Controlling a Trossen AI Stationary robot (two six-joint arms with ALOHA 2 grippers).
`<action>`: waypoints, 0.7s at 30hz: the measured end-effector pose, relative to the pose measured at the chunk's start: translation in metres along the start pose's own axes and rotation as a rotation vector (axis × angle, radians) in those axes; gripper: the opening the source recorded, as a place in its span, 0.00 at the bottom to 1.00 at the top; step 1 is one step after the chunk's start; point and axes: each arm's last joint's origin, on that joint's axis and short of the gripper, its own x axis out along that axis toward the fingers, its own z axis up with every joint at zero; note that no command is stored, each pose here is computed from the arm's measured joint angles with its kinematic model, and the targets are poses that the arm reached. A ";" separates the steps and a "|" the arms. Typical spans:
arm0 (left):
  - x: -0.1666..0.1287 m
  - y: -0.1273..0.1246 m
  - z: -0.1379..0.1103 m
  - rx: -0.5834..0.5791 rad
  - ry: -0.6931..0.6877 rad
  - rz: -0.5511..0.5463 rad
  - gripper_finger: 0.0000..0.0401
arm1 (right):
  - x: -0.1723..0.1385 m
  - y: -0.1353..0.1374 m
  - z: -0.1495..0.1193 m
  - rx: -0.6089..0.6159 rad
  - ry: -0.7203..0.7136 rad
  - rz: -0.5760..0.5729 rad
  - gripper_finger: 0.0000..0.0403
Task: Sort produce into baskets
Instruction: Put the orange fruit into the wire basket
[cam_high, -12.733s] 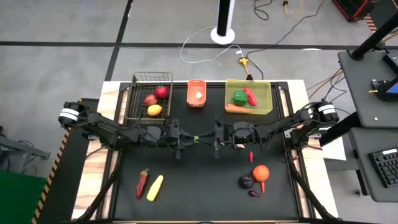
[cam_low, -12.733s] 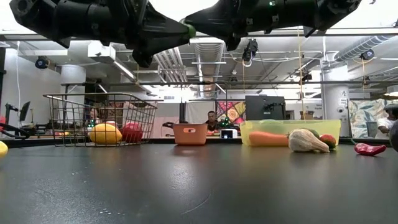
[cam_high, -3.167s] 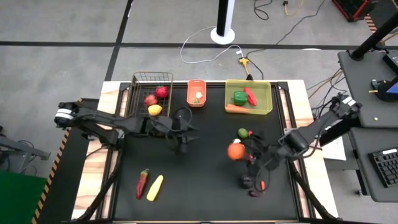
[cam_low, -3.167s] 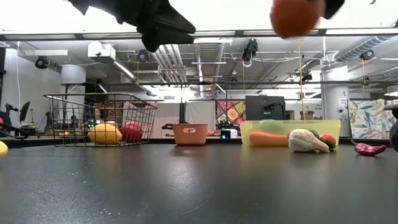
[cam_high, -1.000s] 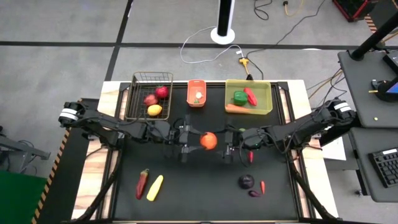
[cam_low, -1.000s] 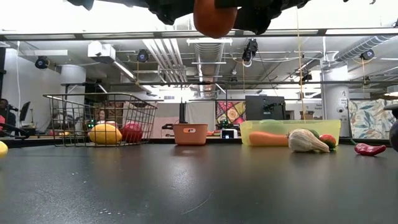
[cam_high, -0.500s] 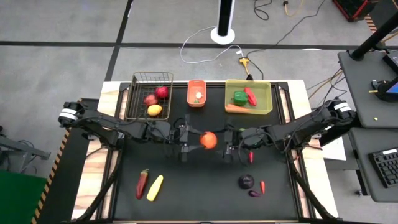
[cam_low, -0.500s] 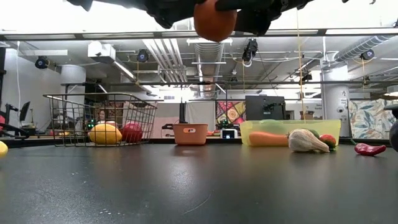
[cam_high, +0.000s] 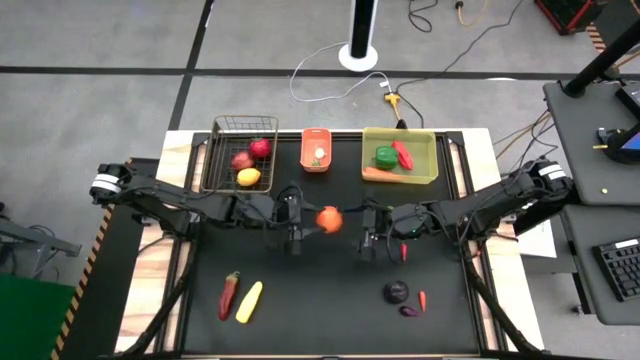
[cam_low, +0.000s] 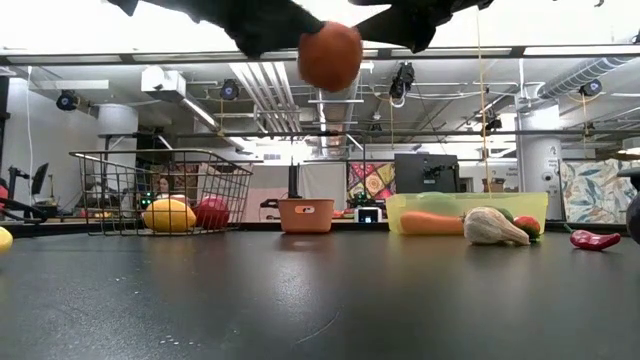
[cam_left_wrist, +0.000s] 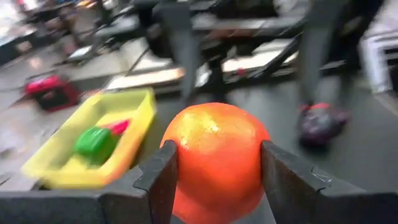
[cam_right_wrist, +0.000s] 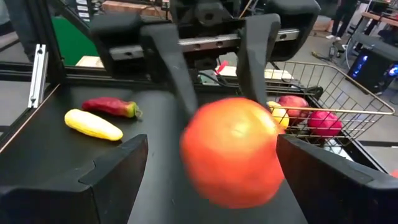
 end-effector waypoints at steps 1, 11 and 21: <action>-0.001 0.001 -0.001 -0.001 0.021 0.032 0.45 | 0.000 -0.001 0.000 0.004 0.000 -0.001 0.86; -0.056 0.040 0.004 -0.112 0.196 0.359 0.45 | -0.001 -0.017 0.006 0.073 0.006 -0.060 0.86; -0.118 0.099 -0.011 -0.272 0.361 0.629 0.45 | 0.002 -0.031 0.015 0.097 0.043 -0.105 0.86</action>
